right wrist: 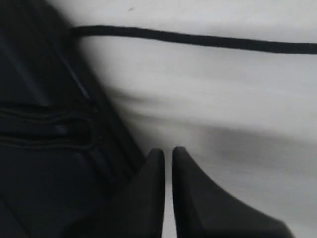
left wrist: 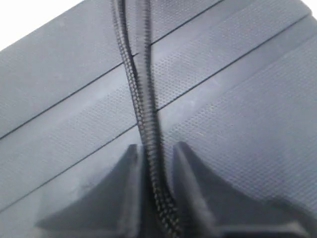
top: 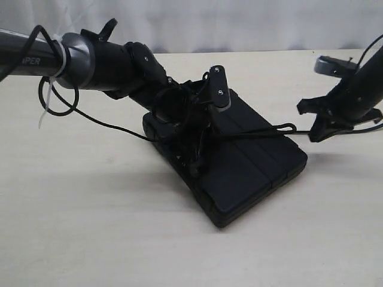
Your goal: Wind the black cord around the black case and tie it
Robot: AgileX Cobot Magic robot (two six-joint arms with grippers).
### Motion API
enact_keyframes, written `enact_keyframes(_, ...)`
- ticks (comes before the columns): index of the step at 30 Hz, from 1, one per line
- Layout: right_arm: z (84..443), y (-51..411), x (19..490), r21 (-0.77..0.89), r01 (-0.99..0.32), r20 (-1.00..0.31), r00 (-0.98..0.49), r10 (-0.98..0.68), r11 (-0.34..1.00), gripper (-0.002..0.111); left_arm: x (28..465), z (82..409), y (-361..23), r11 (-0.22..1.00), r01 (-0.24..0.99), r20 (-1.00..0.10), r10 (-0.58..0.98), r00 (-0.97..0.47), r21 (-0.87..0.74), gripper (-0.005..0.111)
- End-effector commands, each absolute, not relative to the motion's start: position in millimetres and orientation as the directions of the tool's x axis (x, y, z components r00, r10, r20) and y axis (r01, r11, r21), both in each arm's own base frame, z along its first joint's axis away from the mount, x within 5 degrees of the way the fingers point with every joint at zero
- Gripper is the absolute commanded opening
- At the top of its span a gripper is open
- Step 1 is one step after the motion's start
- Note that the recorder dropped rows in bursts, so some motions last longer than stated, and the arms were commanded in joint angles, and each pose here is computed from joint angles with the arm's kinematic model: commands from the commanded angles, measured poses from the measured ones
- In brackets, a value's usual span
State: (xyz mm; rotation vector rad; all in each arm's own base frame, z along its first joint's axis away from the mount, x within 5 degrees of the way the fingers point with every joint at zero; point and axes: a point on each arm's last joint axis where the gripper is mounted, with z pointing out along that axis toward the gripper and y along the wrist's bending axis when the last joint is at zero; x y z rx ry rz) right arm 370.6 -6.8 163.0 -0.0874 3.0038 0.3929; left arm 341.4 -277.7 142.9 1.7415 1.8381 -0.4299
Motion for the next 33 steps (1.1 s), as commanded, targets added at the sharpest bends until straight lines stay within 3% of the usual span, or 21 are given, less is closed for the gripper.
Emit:
enact_keyframes(1, 147, 27, 369, 0.276, -0.189, -0.107, -0.980, -0.165, 0.942, 0.004, 345, 136, -274, 0.103, 0.976, -0.559, 0.829, 0.022, 0.190, 0.006)
enact_keyframes(8, 149, 86, 355, 0.293, -0.344, -0.065, -0.938, -0.340, 0.892, 0.004, 353, 135, -263, 0.128, 0.973, -0.543, 0.839, -0.005, 0.190, 0.002)
enact_keyframes(14, 179, 72, 365, 0.122, -0.345, -0.105, -0.937, -0.333, 0.931, 0.004, 358, 134, -249, 0.139, 0.980, -0.541, 0.840, -0.043, 0.140, 0.002)
enact_keyframes(18, 229, 26, 363, -0.084, -0.164, -0.268, -0.946, -0.181, 0.983, 0.004, 361, 140, -253, 0.227, 0.968, -0.605, 0.788, -0.116, 0.110, 0.002)
enact_keyframes(20, 233, -12, 356, -0.087, 0.002, -0.309, -0.951, -0.025, 0.996, 0.004, 365, 146, -256, 0.336, 0.940, -0.672, 0.709, -0.212, 0.057, 0.002)
enact_keyframes(23, 215, -72, 337, -0.003, 0.255, -0.308, -0.920, 0.241, 0.967, 0.005, 365, 154, -259, 0.390, 0.921, -0.715, 0.643, -0.274, -0.002, 0.002)
enact_keyframes(25, 203, -94, 326, 0.034, 0.340, -0.301, -0.893, 0.334, 0.940, 0.010, 365, 157, -260, 0.404, 0.914, -0.729, 0.618, -0.295, -0.028, 0.002)
enact_keyframes(28, 185, -127, 305, 0.095, 0.487, -0.291, -0.820, 0.493, 0.868, 0.026, 365, 158, -261, 0.412, 0.910, -0.735, 0.603, -0.310, -0.046, 0.002)
enact_keyframes(33, 174, -146, 290, 0.214, 0.600, -0.295, -0.712, 0.637, 0.771, 0.043, 364, 158, -261, 0.409, 0.911, -0.735, 0.604, -0.308, -0.046, 0.002)
